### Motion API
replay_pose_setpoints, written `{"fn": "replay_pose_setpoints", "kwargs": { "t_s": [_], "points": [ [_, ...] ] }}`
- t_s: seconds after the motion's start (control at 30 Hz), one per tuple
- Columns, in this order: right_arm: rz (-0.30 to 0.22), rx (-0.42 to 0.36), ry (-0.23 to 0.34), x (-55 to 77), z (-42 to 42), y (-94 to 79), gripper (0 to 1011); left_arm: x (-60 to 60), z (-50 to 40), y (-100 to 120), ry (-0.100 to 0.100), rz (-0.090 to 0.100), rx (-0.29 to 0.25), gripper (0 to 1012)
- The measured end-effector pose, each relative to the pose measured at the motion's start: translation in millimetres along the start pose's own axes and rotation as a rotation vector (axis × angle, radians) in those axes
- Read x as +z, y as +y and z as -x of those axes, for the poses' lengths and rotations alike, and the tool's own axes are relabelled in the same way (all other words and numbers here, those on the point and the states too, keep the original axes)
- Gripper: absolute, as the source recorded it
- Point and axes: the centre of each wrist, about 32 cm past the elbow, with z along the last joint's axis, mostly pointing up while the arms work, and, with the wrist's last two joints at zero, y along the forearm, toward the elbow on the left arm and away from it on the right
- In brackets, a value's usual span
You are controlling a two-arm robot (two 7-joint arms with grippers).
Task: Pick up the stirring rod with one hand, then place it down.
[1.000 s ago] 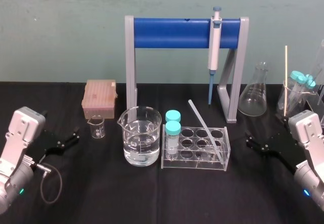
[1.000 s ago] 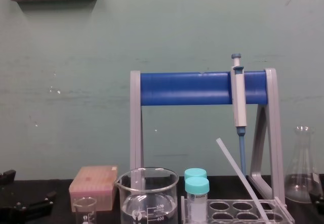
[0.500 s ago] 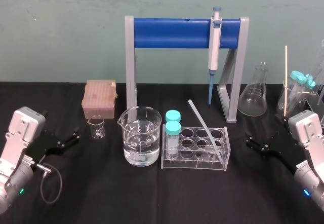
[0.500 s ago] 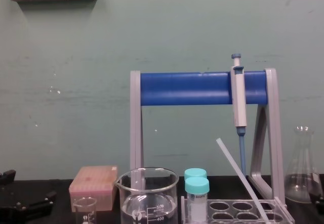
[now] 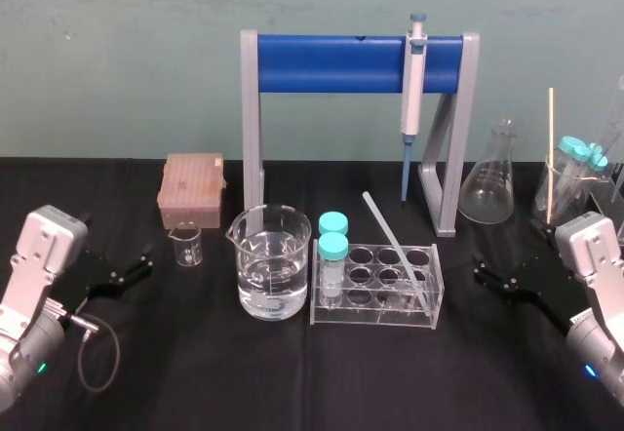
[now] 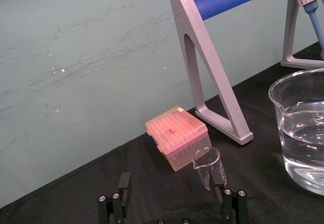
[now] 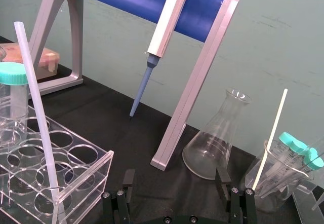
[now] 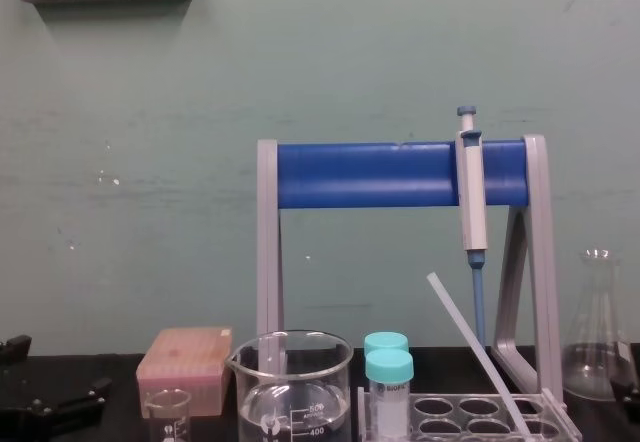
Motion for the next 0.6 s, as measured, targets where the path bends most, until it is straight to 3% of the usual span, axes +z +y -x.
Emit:
{"fn": "replay_pose_setpoints", "kwargs": {
  "t_s": [0.6],
  "points": [
    [0.0,0.0,0.0,0.0,0.0,0.0,1003,0.0,0.0,0.0,0.0,0.0,0.0,1000]
  ]
}}
